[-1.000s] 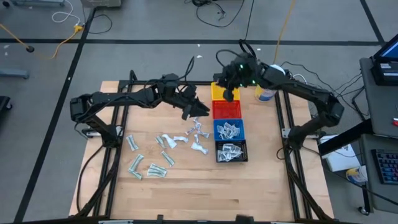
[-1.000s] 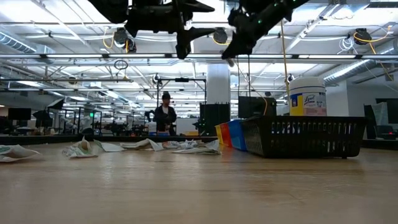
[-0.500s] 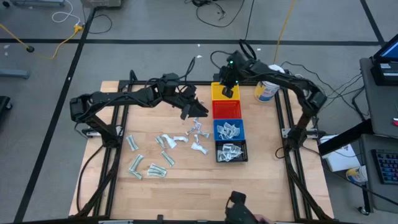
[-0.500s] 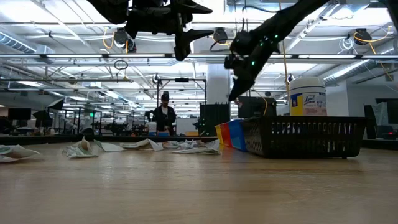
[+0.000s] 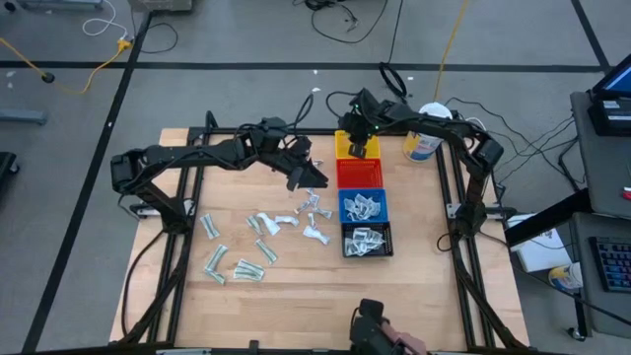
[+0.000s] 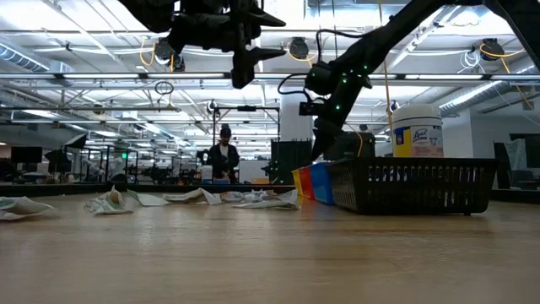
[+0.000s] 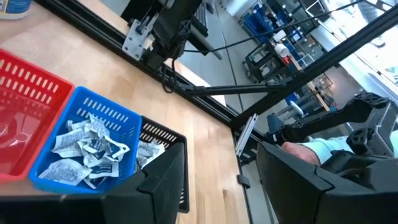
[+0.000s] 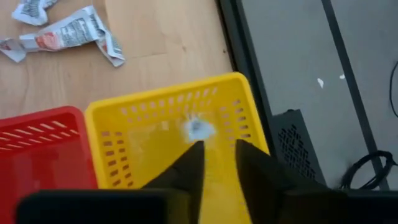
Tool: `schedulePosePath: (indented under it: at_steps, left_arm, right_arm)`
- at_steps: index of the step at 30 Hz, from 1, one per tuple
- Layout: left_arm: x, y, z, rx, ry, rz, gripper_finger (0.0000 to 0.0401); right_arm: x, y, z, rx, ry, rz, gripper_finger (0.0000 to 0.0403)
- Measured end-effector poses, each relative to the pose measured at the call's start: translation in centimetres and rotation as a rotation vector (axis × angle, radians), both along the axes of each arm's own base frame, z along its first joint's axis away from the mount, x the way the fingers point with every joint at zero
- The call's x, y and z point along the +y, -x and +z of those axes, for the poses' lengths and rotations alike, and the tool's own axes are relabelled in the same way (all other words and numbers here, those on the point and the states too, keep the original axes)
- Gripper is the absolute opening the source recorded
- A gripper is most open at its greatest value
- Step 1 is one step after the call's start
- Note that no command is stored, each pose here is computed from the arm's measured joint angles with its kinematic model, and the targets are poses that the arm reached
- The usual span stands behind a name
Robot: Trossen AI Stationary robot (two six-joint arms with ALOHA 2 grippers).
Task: Pick & Place First Aid Supplies
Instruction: Put the orange ointment pack into the yellow bin
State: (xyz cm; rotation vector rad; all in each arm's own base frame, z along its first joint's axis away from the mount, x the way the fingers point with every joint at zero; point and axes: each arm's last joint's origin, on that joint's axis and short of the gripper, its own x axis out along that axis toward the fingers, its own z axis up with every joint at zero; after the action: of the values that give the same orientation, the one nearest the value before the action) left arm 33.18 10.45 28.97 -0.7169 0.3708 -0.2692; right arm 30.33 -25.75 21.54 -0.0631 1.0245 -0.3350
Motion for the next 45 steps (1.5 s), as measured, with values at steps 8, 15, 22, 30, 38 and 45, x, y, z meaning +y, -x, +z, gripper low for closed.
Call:
schedulePosePath:
  at_steps: [8, 15, 22, 30, 38, 45]
  left_arm:
    - [-0.1, 0.2, -0.5, 0.047, 0.010, -0.003, 0.0209]
    - [0.4, 0.8, -1.5, 0.171, 0.060, 0.016, 0.0209]
    - [0.4, 2.2, -3.8, 0.460, 0.056, 0.156, 0.0209]
    - [-0.9, 2.9, -5.1, 0.669, -0.096, 0.290, 0.0209]
    - [-3.7, 2.1, -5.1, 0.683, -0.319, 0.331, 0.0209]
    - [-4.3, 0.8, -7.8, 0.762, -0.366, 0.356, 0.0209]
  right_arm:
    - [0.2, -0.1, 0.2, -0.023, -0.032, -0.049, 0.0199]
    - [2.5, -0.6, 3.3, -0.124, -0.014, -0.053, 0.0223]
    - [5.7, -0.9, 7.5, -0.264, 0.014, -0.036, 0.0224]
    - [8.2, 1.1, 13.1, -0.479, 0.041, -0.077, 0.0224]
    - [9.7, 3.5, 16.7, -0.601, 0.096, -0.071, 0.0224]
    - [10.6, 3.8, 17.5, -0.639, 0.090, -0.062, 0.0224]
